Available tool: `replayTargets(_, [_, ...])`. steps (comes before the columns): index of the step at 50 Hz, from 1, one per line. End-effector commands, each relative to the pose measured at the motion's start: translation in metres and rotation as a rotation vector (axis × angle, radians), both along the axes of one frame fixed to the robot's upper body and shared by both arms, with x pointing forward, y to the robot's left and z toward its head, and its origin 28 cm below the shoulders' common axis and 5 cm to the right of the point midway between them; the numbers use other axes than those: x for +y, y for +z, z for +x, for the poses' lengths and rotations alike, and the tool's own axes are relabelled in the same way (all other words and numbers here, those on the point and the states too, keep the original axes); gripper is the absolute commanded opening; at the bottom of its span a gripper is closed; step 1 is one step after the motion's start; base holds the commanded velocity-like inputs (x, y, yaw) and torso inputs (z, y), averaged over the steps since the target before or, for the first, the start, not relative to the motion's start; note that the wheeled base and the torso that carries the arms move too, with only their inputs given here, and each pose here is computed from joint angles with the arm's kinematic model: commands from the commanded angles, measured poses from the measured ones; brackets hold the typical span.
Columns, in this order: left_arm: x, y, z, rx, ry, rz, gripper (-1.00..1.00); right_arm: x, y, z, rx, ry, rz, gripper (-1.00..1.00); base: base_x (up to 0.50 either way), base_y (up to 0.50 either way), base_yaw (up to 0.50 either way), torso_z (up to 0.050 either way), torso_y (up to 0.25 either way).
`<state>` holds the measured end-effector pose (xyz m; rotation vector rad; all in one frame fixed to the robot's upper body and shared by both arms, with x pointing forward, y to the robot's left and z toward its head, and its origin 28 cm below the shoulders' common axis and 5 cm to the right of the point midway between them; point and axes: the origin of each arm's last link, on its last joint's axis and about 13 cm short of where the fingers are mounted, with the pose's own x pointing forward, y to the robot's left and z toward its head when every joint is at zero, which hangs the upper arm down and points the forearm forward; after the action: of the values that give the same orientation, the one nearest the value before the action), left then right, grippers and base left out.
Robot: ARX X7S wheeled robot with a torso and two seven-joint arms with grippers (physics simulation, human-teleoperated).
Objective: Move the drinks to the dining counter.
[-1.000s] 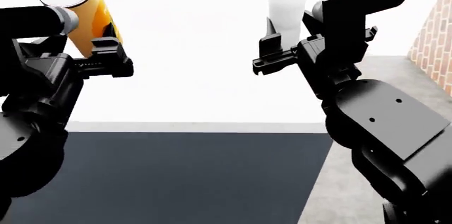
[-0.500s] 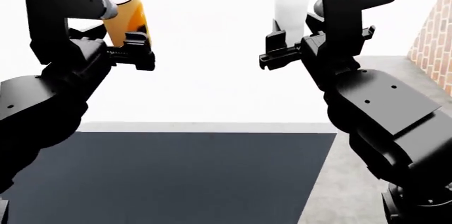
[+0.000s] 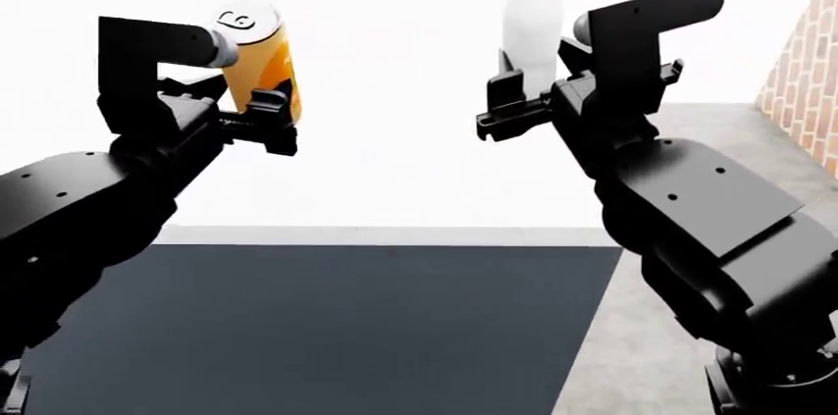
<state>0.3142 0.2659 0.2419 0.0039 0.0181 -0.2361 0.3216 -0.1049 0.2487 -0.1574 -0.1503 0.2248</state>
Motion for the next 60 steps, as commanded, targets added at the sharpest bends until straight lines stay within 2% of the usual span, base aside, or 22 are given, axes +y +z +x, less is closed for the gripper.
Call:
replayTargets(1, [0.003, -0.016, 0.006, 0.029, -0.042, 0.006, -1.0, -0.001, 0.001, 0.0, -0.015, 0.001, -0.011, -1.0, 0.0, 0.0, 0.0, 0.0, 0.0])
replayTargets(14, [0.002, -0.027, 0.003, 0.033, -0.077, 0.017, -1.0, 0.0, 0.001, -0.002, -0.016, 0.009, -0.009, -1.0, 0.0, 0.0, 0.0, 0.001, 0.001])
replayTargets(18, [0.0, -0.031, 0.004, 0.045, -0.078, 0.049, -1.0, -0.001, 0.0, -0.002, -0.015, 0.008, -0.009, -1.0, 0.0, 0.0, 0.0, 0.0, 0.003])
replayTargets(27, [-0.001, -0.036, 0.005, 0.063, -0.093, 0.066, -1.0, -0.001, 0.0, -0.001, -0.011, 0.009, -0.001, -1.0, 0.0, 0.0, 0.0, 0.0, 0.0])
replayTargets(53, [-0.001, -0.046, 0.006, 0.091, -0.113, 0.054, -1.0, -0.002, -0.002, -0.002, -0.011, 0.005, 0.001, -1.0, 0.0, 0.0, 0.0, 0.0, 0.001])
replayTargets(60, [-0.001, -0.047, 0.005, 0.1, -0.105, 0.075, -1.0, -0.002, -0.002, -0.001, -0.012, 0.006, 0.003, -1.0, 0.0, 0.0, 0.0, 0.0, 0.001])
